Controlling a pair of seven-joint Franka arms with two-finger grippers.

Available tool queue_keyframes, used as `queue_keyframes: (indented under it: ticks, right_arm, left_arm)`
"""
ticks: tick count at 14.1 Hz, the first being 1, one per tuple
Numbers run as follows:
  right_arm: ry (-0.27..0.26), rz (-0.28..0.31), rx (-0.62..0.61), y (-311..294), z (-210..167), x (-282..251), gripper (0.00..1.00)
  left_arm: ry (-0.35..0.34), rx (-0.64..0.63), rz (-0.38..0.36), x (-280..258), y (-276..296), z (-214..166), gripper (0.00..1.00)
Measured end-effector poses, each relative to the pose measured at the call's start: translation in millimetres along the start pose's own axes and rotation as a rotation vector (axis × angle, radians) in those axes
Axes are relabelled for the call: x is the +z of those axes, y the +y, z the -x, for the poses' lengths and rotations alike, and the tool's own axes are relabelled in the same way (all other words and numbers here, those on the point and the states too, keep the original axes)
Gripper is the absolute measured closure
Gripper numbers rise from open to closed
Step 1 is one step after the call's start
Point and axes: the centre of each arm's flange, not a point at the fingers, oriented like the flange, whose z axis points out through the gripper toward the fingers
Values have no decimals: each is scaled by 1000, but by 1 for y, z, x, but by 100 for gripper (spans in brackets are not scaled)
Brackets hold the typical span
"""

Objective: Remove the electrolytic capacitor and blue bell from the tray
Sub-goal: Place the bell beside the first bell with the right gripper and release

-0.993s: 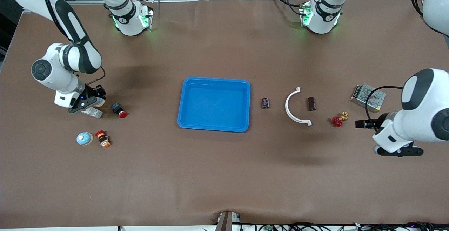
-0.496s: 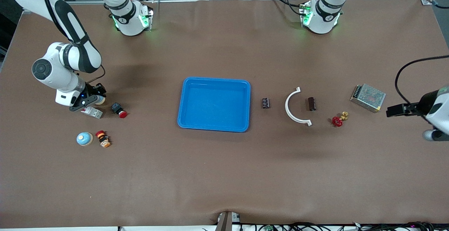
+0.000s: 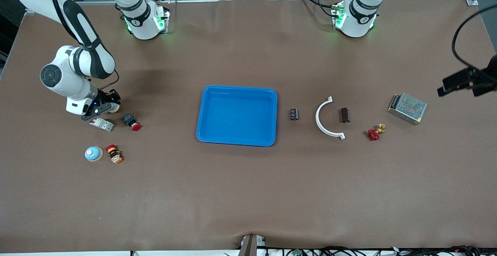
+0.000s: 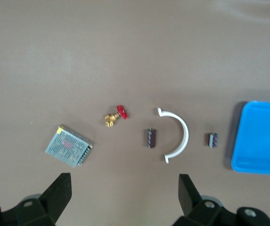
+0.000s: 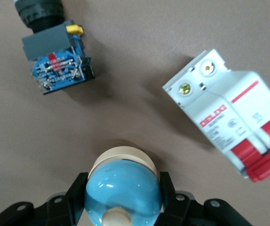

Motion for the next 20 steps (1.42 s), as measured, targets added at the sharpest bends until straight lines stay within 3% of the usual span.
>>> queue_keyframes:
  ticks: [6,10,11,15,20]
  right_arm:
    - [-2,-3,0,-4,5,4,34]
    - [9,4,1,-3,3,-7,1]
    - [-1,-7,2,-3,3,-19,0]
    - [-52,-49,90,-16,-9,-117,0]
    - [-45,-32,219,-59,-15,-239,0]
  left_arm:
    - [16,89,-20,-27,15,30,0]
    - [50,96,-30,-28,17,26,0]
    - [53,96,-34,-28,17,25,0]
    - [64,114,-62,-29,16,24,0]
    - [66,119,-64,-28,18,23,0]
